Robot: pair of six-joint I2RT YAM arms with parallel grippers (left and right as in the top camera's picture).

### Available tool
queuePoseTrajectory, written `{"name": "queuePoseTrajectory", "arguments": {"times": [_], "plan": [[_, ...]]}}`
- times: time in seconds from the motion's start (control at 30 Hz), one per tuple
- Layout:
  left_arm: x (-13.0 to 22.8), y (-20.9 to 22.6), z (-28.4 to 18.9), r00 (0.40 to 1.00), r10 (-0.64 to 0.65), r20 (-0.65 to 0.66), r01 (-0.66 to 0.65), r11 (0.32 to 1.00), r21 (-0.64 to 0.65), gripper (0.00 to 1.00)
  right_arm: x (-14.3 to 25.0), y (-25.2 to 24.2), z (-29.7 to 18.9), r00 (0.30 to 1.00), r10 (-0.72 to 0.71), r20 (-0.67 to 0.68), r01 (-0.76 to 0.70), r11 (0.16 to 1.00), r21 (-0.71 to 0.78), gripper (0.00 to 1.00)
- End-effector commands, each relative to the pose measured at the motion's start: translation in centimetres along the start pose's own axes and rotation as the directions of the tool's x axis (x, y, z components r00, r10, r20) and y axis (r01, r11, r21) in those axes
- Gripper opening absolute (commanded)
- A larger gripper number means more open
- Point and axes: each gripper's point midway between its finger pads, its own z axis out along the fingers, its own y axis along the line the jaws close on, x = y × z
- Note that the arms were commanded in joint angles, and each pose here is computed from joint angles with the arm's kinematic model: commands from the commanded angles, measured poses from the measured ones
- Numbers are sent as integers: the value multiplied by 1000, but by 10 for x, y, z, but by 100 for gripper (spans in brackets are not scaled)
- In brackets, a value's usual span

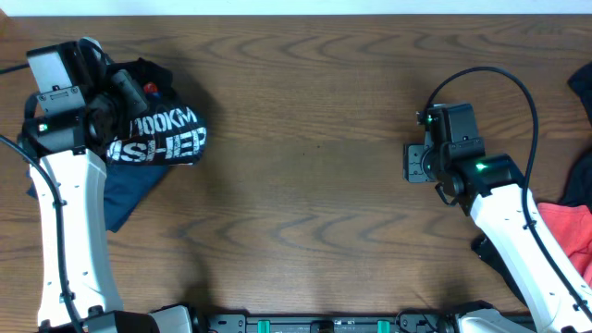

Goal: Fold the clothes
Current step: 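Carry the bundle left and place it on the navy garment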

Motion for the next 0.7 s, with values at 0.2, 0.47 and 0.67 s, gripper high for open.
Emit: {"name": "queuePoseTrajectory", "arguments": {"times": [0.2,0.47,0.67], "plan": [[8,79,50,996,-72,-46,55,954,-295,6,-8,-4,-6,1000,-2,30,2,1000,13,59],[-10,163,109,984,-175,30,173,904,-392,6,-5,-5,-6,1000,-3,18,3,1000,15,59],[-34,200,102,964,-221,147,262,879,-399,31,-4,-5,-6,1000,-3,13,3,1000,16,60]]}}
